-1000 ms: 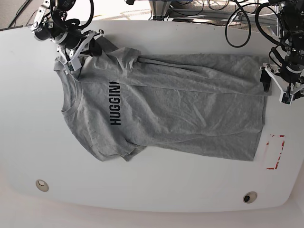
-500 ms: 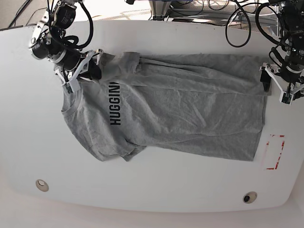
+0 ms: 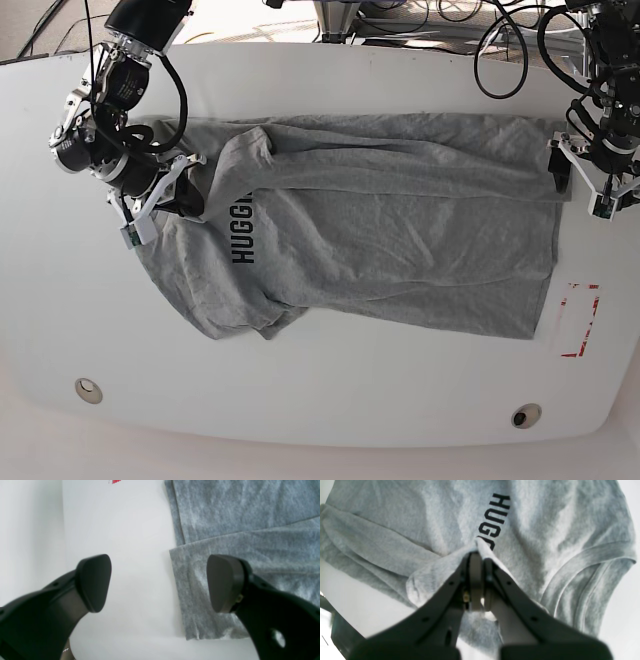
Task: Layout the t-shirt on the table in an organized manner, then fold the t-shirt properly
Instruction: 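Grasp the sleeve hem with the right gripper and pull it outward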
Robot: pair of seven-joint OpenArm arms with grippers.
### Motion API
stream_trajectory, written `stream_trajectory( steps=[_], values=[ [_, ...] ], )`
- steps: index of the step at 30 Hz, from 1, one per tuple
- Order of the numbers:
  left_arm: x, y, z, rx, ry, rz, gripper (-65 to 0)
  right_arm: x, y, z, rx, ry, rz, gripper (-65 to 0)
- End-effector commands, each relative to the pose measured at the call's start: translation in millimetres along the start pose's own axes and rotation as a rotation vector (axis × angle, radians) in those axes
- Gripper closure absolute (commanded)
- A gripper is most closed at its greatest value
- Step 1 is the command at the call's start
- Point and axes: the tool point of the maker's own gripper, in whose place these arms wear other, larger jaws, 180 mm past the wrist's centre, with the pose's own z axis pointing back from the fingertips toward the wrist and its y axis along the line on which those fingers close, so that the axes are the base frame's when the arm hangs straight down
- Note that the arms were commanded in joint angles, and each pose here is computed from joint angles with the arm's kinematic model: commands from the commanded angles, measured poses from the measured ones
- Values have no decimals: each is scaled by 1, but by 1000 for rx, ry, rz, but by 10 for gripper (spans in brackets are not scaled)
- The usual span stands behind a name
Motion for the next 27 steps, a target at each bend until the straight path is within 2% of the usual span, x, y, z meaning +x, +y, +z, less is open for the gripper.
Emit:
stream_trajectory(
  steps=[1,10,18,20,22,25,27],
  values=[
    [11,10,4,27,-37,-15,-547,24,-9,1,2,-57,16,0],
    [11,10,4,28,-36,-16,-547,51,-27,-9,14,-88,-6,-5],
    [11,10,4,28,-36,-16,-547,57,-40,-14,18,-76,-30,-19],
    [11,10,4,28,-36,-16,-547,54,-45,-14,17,-63,-39,-68],
    [11,10,4,28,-36,-16,-547,54,-48,-15,17,-58,-43,-173],
    [12,10,4,27,-37,-17,-547,53,-53,-10,0,-39,-17,-377],
    [12,9,4,26,-37,-17,-547,53,-54,-9,-4,-22,4,-487]
  ],
)
